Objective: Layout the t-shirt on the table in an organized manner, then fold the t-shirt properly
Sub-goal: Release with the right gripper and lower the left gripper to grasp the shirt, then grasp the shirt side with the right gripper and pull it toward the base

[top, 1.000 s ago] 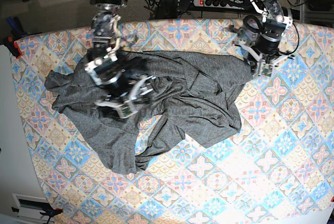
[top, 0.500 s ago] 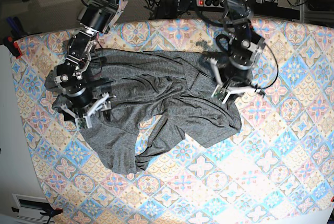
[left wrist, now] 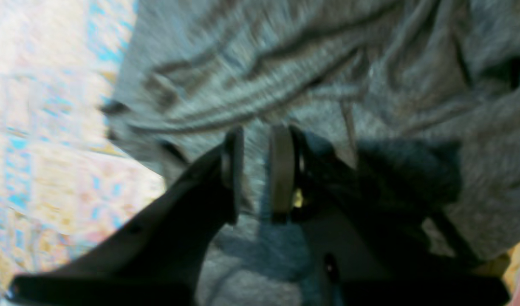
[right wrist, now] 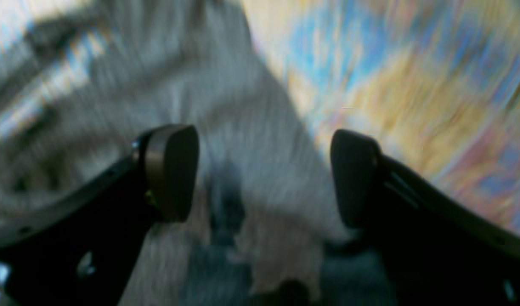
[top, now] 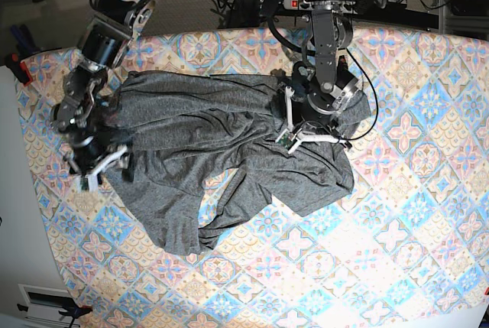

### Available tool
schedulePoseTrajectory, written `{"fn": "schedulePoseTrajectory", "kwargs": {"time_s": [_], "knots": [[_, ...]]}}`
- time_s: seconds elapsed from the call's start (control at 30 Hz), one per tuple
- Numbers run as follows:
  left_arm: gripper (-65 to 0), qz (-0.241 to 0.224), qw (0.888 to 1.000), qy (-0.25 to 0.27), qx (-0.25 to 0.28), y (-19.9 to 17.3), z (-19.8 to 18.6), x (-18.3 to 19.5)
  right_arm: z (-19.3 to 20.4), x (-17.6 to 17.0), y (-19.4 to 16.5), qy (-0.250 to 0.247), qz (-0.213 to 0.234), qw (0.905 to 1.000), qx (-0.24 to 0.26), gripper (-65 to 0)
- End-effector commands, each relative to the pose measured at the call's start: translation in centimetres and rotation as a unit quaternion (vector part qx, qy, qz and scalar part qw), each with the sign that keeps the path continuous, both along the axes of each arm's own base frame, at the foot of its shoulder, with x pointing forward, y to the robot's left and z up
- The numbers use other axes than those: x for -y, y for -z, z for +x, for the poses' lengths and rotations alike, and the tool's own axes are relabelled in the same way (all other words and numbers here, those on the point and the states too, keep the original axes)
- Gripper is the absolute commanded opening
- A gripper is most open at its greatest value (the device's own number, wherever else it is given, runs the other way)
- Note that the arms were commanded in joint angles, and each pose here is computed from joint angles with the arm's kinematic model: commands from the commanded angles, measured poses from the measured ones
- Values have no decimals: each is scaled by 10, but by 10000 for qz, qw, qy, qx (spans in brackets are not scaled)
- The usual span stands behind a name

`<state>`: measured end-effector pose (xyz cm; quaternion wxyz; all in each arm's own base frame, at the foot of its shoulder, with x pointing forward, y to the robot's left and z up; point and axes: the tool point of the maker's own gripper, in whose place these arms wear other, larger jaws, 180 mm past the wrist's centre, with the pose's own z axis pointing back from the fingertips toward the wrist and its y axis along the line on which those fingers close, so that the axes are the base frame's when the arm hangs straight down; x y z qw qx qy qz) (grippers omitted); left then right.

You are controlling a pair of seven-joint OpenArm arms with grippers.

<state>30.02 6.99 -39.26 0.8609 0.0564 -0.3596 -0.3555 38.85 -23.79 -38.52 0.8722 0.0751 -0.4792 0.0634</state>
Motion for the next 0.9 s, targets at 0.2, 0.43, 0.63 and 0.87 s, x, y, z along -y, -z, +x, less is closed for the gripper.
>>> {"fn": "schedulePoseTrajectory", "kwargs": {"time_s": [0.2, 0.43, 0.63, 0.87], "knots": [[-542, 449, 9984, 62, -337, 24, -31, -23, 23, 28, -19, 147, 179, 9985, 487, -180], [-542, 836, 9923, 176, -898, 54, -77, -53, 55, 26, -32, 209, 548, 9958, 704, -180], [-542, 879, 9895, 4, -1147, 64, -100, -68, 51, 18, -7, 260, 893, 9943, 515, -180], [-542, 905, 9891, -104, -1155, 63, -102, -76, 31, 21, 34, 518, 1346, 9893, 209, -180]]}}
